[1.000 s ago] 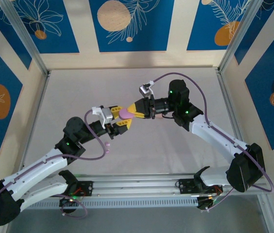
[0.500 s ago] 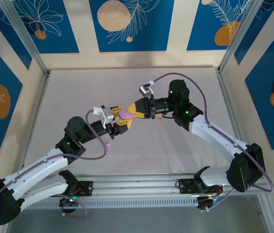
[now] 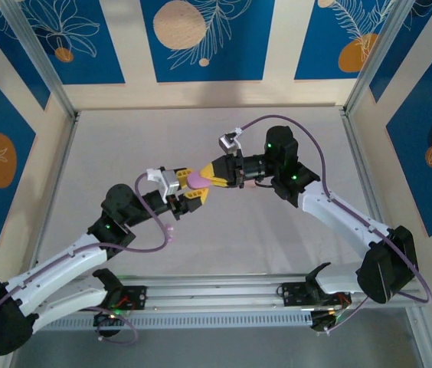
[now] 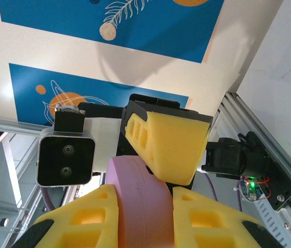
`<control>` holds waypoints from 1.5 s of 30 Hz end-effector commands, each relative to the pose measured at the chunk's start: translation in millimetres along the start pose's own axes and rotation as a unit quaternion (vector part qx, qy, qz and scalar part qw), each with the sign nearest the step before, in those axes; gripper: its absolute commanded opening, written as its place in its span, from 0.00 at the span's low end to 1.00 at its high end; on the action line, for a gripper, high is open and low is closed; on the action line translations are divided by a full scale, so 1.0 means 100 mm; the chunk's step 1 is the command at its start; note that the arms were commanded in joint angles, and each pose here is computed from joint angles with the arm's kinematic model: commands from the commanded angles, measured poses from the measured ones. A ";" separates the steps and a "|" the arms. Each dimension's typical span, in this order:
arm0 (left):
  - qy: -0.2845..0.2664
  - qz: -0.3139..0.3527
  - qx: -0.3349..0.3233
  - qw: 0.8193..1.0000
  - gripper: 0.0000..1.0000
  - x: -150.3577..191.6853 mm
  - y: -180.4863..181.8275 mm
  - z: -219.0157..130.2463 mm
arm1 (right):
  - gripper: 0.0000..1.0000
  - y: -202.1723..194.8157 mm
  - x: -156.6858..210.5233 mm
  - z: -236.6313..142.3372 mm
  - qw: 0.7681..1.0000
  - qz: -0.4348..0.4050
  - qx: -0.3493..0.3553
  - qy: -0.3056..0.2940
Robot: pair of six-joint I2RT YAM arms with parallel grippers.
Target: Insert wireless bluetooth earbuds into charging case
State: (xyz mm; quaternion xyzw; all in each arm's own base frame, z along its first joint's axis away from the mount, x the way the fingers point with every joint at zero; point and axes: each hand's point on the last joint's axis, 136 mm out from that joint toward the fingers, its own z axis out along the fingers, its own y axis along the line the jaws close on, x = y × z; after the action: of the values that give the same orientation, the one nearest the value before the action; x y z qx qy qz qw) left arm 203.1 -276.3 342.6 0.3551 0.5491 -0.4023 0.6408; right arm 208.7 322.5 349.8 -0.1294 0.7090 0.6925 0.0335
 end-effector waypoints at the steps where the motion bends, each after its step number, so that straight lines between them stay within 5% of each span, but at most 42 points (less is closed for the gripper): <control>1: -0.019 0.011 0.010 1.000 0.46 -0.11 -0.05 0.00 | 0.15 -0.05 0.01 0.02 1.000 0.003 0.005 0.001; 27: -0.018 0.004 0.008 1.000 0.45 -0.11 -0.04 0.00 | 0.15 -0.07 0.00 0.04 1.000 0.003 0.008 0.006; 38: -0.011 0.011 0.008 1.000 0.52 -0.08 -0.04 0.00 | 0.15 0.00 0.00 0.04 1.000 -0.001 -0.004 0.006; 45: -0.010 0.012 0.010 1.000 0.42 -0.08 -0.05 0.00 | 0.15 0.01 0.00 0.03 1.000 -0.003 -0.005 0.006</control>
State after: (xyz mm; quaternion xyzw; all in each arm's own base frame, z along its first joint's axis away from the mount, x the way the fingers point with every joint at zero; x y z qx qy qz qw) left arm 203.4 -276.1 343.0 0.3556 0.5479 -0.4004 0.6427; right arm 209.9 324.1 347.6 -0.1307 0.7086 0.6928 0.0298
